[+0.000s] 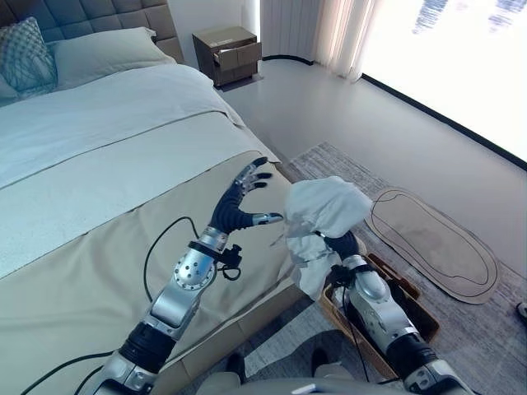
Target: Pick up clothes into the bucket
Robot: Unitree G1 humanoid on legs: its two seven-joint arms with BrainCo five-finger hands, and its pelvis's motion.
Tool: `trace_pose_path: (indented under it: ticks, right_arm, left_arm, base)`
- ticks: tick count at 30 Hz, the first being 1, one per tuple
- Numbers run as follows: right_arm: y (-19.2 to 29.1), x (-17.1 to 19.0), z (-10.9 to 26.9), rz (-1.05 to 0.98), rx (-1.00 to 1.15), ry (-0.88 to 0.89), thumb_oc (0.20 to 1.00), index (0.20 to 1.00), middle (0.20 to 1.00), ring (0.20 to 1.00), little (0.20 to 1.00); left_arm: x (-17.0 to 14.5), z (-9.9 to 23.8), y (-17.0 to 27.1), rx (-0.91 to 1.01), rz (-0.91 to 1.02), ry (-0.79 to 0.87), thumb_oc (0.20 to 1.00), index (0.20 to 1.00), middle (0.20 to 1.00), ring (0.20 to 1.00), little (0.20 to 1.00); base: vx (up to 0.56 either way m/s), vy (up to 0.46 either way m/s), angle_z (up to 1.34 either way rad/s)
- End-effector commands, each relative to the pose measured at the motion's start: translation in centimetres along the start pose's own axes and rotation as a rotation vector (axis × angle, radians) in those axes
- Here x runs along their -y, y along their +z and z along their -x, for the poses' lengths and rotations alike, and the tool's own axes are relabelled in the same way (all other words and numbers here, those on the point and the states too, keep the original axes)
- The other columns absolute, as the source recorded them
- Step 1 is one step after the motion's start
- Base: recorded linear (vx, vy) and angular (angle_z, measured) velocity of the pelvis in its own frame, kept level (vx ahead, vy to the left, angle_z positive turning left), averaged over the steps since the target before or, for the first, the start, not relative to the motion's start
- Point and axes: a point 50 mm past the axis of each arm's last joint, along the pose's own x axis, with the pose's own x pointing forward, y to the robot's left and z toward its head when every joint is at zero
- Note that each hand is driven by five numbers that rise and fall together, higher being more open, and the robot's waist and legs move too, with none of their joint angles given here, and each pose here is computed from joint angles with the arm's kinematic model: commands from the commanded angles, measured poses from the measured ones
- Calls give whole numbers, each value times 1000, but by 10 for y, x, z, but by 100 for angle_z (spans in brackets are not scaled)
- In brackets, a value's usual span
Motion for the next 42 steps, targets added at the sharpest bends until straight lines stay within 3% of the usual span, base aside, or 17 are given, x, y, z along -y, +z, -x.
trace_pose_path:
  ticks: [1,7,20,31,42]
  right_arm:
    - [29,9,-7,-31,167,-52,200,200,200,200,200]
    - [33,36,3,-39,202,-190,200,200,200,200,200]
    - [30,68,12,22,190,-399,200,200,200,200,200]
    - [67,84,-12,226,280,-437,200,200,200,200,200]
    - [128,99,-47,353,421,-526,200,200,200,200,200]
  left_arm:
    - [-13,5,1,35,35,77,1000,1000,1000,1000,1000]
    - [-24,25,-24,-91,70,148,1000,1000,1000,1000,1000]
    - [-43,49,-34,-129,185,264,1000,1000,1000,1000,1000]
    - [-43,16,-13,28,259,314,1000,1000,1000,1000,1000]
    - [-44,16,-8,70,301,321,1000,1000,1000,1000,1000]
  base:
    - [-31,77,-12]
    - [-61,73,-16]
    - [-61,-78,-44]
    - [-133,-162,-15]
    - [-115,-71,-4]
